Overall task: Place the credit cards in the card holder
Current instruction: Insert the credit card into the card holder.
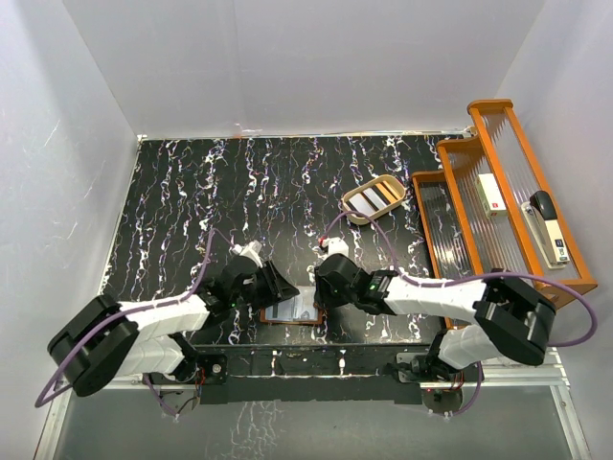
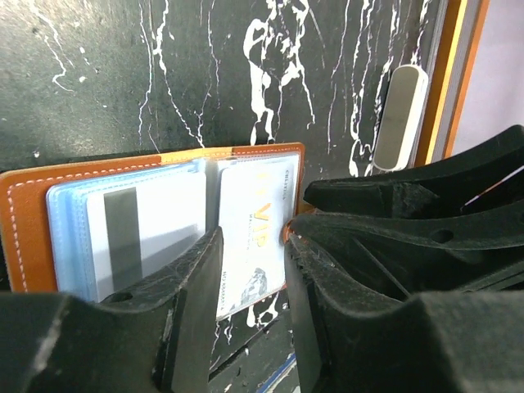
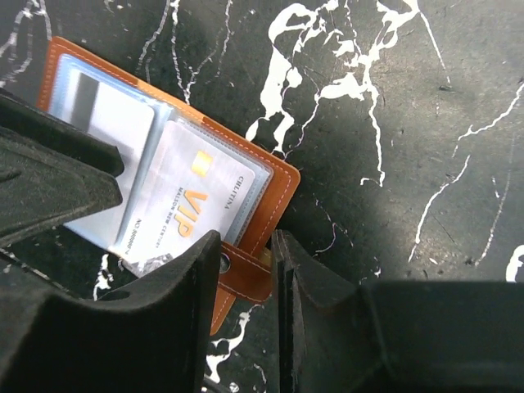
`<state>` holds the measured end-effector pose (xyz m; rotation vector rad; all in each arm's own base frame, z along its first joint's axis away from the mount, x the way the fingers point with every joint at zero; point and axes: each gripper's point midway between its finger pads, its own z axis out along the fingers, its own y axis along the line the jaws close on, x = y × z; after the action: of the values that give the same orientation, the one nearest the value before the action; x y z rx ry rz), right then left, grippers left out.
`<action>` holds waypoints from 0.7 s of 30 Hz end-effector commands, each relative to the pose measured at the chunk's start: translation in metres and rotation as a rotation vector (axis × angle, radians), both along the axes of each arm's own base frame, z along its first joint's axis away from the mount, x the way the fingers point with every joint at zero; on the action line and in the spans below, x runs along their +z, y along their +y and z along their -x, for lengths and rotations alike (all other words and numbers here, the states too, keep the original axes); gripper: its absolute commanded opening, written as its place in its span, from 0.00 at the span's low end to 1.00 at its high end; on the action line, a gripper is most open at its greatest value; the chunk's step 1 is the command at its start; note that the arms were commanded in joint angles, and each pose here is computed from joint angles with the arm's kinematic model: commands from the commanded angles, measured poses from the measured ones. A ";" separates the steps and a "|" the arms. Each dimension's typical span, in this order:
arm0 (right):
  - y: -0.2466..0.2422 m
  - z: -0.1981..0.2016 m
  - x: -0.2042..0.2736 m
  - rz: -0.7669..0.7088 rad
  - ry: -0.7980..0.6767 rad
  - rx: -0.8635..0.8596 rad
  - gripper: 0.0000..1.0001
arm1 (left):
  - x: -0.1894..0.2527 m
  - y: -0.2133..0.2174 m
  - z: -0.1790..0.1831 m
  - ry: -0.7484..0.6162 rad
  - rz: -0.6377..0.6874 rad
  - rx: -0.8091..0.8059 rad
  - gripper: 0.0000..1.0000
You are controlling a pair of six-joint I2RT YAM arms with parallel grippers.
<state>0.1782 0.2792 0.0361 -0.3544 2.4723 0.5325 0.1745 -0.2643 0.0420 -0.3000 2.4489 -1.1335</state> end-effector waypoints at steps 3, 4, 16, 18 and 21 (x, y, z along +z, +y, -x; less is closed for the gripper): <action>0.002 -0.003 0.035 -0.058 -0.032 -0.018 0.30 | 0.020 0.019 -0.008 -0.052 -0.092 0.056 0.40; 0.004 -0.002 0.038 -0.067 -0.027 -0.019 0.30 | 0.021 0.024 -0.010 -0.063 -0.110 0.072 0.41; 0.044 0.006 0.071 -0.245 0.036 0.038 0.27 | 0.031 0.067 -0.012 -0.048 -0.239 0.142 0.51; 0.052 0.006 0.071 -0.263 0.049 0.047 0.26 | 0.031 0.069 -0.013 -0.028 -0.223 0.139 0.52; 0.064 0.006 0.071 -0.288 0.068 0.057 0.24 | 0.031 0.070 -0.014 0.003 -0.175 0.130 0.51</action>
<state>0.1651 0.3091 0.0793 -0.3125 2.4838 0.7702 0.1893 -0.1965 0.0660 -0.4047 2.4473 -0.8035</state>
